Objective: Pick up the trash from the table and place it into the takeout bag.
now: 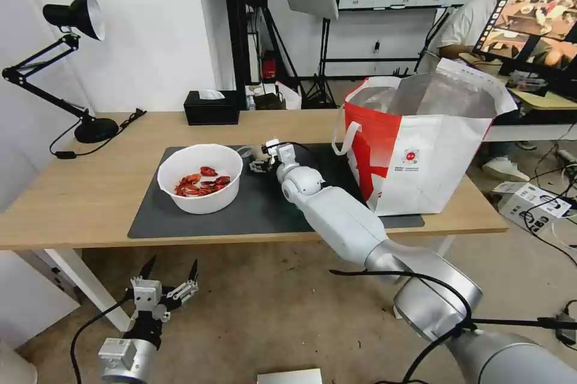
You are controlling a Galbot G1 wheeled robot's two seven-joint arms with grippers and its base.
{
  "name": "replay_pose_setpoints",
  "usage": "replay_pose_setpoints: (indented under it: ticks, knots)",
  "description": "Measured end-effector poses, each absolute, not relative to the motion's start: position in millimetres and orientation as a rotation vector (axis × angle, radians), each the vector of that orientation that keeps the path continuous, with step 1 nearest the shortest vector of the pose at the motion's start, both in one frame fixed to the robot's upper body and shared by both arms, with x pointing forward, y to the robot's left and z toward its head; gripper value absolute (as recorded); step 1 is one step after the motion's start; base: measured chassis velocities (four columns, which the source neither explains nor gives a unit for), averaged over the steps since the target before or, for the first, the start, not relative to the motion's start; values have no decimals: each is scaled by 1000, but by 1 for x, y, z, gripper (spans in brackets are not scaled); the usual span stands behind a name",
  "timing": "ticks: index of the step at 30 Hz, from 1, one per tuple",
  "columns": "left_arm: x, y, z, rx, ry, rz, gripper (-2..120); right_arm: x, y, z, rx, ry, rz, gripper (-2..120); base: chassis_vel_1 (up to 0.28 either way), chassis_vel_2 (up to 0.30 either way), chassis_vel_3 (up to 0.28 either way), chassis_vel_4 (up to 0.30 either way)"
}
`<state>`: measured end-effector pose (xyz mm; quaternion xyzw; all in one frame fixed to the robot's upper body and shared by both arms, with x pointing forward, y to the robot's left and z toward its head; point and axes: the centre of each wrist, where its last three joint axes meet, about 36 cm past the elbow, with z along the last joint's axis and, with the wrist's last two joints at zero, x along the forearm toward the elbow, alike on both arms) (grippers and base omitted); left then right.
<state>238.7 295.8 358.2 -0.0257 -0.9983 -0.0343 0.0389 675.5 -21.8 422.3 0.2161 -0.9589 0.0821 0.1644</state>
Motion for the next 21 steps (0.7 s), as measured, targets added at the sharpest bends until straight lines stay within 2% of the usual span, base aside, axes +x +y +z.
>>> replay_pose_setpoints:
  ticks: [7, 11, 13, 16, 17, 20, 21]
  knots:
    - [239, 298, 359, -71, -3062, -98, 100, 676, -21, 421, 625, -2724, 240, 99, 0, 0, 0, 0]
    - [239, 298, 359, -70, -3062, -95, 100, 674, -21, 419, 624, -2723, 239, 82, 0, 0, 0, 0]
    - [239, 298, 359, -70, -3062, -94, 100, 674, -21, 419, 624, -2724, 238, 80, 0, 0, 0, 0]
    - [239, 297, 358, -70, -3062, -90, 100, 672, -25, 418, 614, -2729, 238, 65, 0, 0, 0, 0]
    - [239, 297, 358, -70, -3062, -90, 100, 672, -25, 418, 614, -2729, 238, 65, 0, 0, 0, 0]
    - [239, 297, 359, -71, -3062, -91, 100, 667, -29, 418, 607, -2744, 233, 49, 0, 0, 0, 0]
    - [239, 297, 359, -71, -3062, -91, 100, 667, -29, 418, 607, -2744, 233, 49, 0, 0, 0, 0]
